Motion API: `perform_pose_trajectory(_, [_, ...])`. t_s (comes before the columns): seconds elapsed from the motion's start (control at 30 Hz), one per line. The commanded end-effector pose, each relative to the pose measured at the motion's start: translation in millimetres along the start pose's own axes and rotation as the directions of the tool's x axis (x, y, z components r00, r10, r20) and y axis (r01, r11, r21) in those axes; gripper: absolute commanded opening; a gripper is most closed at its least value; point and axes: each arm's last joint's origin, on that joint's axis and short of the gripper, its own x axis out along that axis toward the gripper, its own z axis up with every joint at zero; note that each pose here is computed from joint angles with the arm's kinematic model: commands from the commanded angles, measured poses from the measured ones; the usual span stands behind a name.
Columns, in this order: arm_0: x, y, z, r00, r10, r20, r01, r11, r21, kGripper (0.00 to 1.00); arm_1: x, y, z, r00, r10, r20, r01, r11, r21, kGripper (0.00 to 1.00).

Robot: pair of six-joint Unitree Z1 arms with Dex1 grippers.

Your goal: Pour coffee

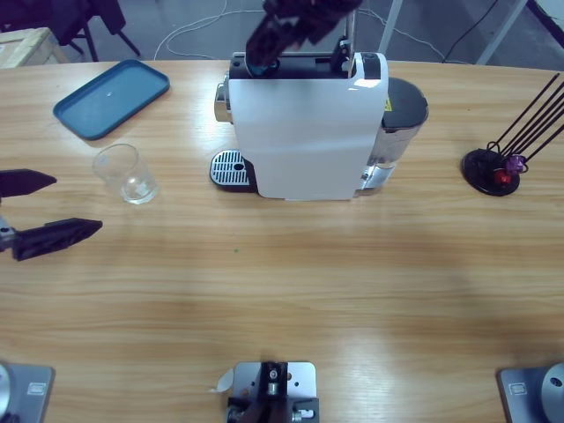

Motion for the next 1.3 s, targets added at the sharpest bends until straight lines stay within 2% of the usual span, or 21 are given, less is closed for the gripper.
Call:
perform_pose_trajectory(0.03, [0.5,1.7,-11.1,1.0,0.016,-0.009,-0.016,1.0,-0.006,1.0,4.2,2.4,-1.1,0.998,-0.064,0.003,0.063,0.995,0.081,0.0])
perform_pose_trajectory(0.2, [1.1,1.7,-12.8,1.0,0.016,-0.014,-0.016,1.0,-0.005,1.0,11.6,6.3,-8.7,0.999,-0.041,-0.022,0.043,0.992,0.116,0.0])
perform_pose_trajectory(0.33, [2.8,1.5,-12.4,1.0,0.016,-0.019,-0.016,1.0,-0.005,1.0,17.2,15.4,-12.7,0.999,0.021,-0.028,-0.017,0.991,0.134,0.0])
perform_pose_trajectory(0.53, [3.6,1.4,-14.6,1.0,0.016,-0.025,-0.016,1.0,-0.004,1.0,14.0,20.3,-6.2,1.0,0.031,0.002,-0.031,0.991,0.129,0.0])
perform_pose_trajectory(0.7, [3.7,1.4,-15.2,1.0,0.016,-0.024,-0.016,1.0,-0.004,1.0,14.3,21.2,-7.9,1.0,0.028,-0.005,-0.027,0.991,0.128,0.0])
perform_pose_trajectory(0.77, [3.6,1.5,-14.8,1.0,0.016,-0.02,-0.016,1.0,-0.005,1.0,6.4,19.5,-6.1,1.0,0.016,0.009,-0.017,0.99,0.137,0.0])
perform_pose_trajectory(0.83, [3.8,1.4,-14.3,1.0,0.016,-0.016,-0.016,1.0,-0.005,1.0,-11.7,21.5,0.6,0.997,0.046,0.056,-0.055,0.984,0.172,0.0])
perform_pose_trajectory(0.97, [2.8,1.5,-12.5,1.0,0.016,-0.008,-0.016,1.0,-0.006,1.0,-55.5,53.6,8.7,0.986,0.13,0.106,-0.149,0.969,0.195,0.0])
perform_pose_trajectory(1.07, [1.4,1.5,-11.2,1.0,0.015,0.001,-0.015,1.0,-0.007,1.0,-78.0,69.1,-6.5,0.993,0.11,0.05,-0.119,0.959,0.256,0.0])
perform_pose_trajectory(1.13, [0.0,1.6,-9.5,1.0,0.013,0.01,-0.013,1.0,-0.008,1.0,-89.2,72.0,-28.6,0.993,0.115,0.013,-0.112,0.927,0.357,0.0])
perform_pose_trajectory(1.23, [-2.5,1.8,-6.1,1.0,0.013,0.027,-0.013,1.0,-0.01,1.0,-105.5,71.2,-60.7,0.998,0.059,-0.035,-0.036,0.883,0.468,0.0])
perform_pose_trajectory(1.3, [-3.5,1.8,-4.2,0.999,0.011,0.033,-0.011,1.0,-0.012,1.0,-115.8,70.4,-81.2,0.999,0.012,-0.03,0.005,0.852,0.524,0.0])
